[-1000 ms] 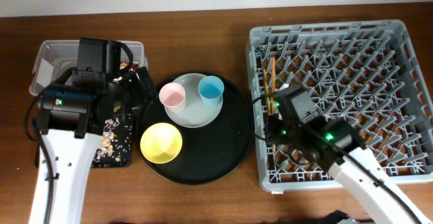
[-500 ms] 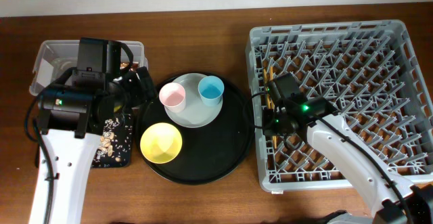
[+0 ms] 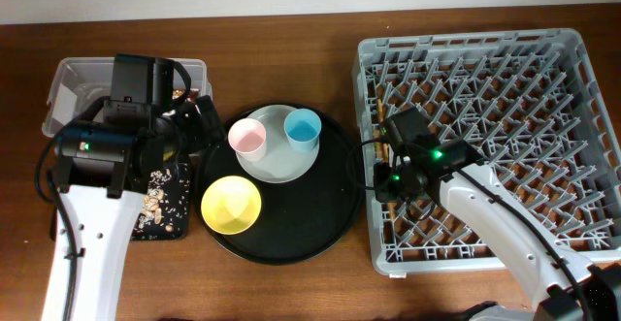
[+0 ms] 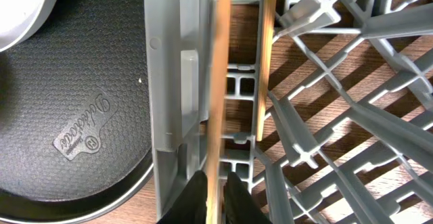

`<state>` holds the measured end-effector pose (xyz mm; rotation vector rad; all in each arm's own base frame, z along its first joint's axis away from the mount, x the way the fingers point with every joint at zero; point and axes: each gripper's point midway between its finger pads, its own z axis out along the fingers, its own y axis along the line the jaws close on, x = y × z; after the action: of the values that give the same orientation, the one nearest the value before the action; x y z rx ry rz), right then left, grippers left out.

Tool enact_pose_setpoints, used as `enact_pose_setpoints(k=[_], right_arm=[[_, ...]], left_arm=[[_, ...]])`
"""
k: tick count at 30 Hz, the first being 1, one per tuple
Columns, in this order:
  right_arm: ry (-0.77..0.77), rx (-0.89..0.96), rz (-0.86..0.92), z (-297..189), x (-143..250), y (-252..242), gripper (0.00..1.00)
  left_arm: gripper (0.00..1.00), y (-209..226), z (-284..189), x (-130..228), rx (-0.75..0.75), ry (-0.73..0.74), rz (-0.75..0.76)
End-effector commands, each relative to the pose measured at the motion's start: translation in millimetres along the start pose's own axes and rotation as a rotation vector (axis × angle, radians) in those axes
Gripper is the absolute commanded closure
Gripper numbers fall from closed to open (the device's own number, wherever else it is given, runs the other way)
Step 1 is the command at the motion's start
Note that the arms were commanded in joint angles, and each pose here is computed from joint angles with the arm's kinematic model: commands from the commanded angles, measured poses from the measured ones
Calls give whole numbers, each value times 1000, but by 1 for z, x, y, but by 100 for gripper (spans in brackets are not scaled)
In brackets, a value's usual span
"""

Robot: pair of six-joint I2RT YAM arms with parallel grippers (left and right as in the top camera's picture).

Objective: Sort waste into correct bins and load items into the dishwasher rack
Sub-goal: 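Insert the second chopstick into the rack with the right gripper, then grasp the blue cup from the white plate with the right gripper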

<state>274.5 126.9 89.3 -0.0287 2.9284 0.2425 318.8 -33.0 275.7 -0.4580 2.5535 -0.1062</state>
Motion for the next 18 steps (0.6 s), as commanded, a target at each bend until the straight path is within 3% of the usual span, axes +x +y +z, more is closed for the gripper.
enact_pose_setpoints(k=[1,11,13,16,17,18], right_arm=[[24,-20,-4,3,4,2,88],[11,-13,-5,5,2,1,86],[-43,-33,-44,-14,-18,10,80],[-155,-72,-95,-80,-58,32,76],[-204,-89,-99,-95,-70,38,62],[-219,-106,-102,-100,-74,42,57]], left_arm=[[1,1,-6,-4,4,-21,1],[1,1,-6,-4,4,-21,1],[1,1,-6,-4,4,-21,0],[1,1,-6,-4,4,-21,1],[0,1,-6,-4,4,-21,1],[1,1,-6,-4,4,-21,1]])
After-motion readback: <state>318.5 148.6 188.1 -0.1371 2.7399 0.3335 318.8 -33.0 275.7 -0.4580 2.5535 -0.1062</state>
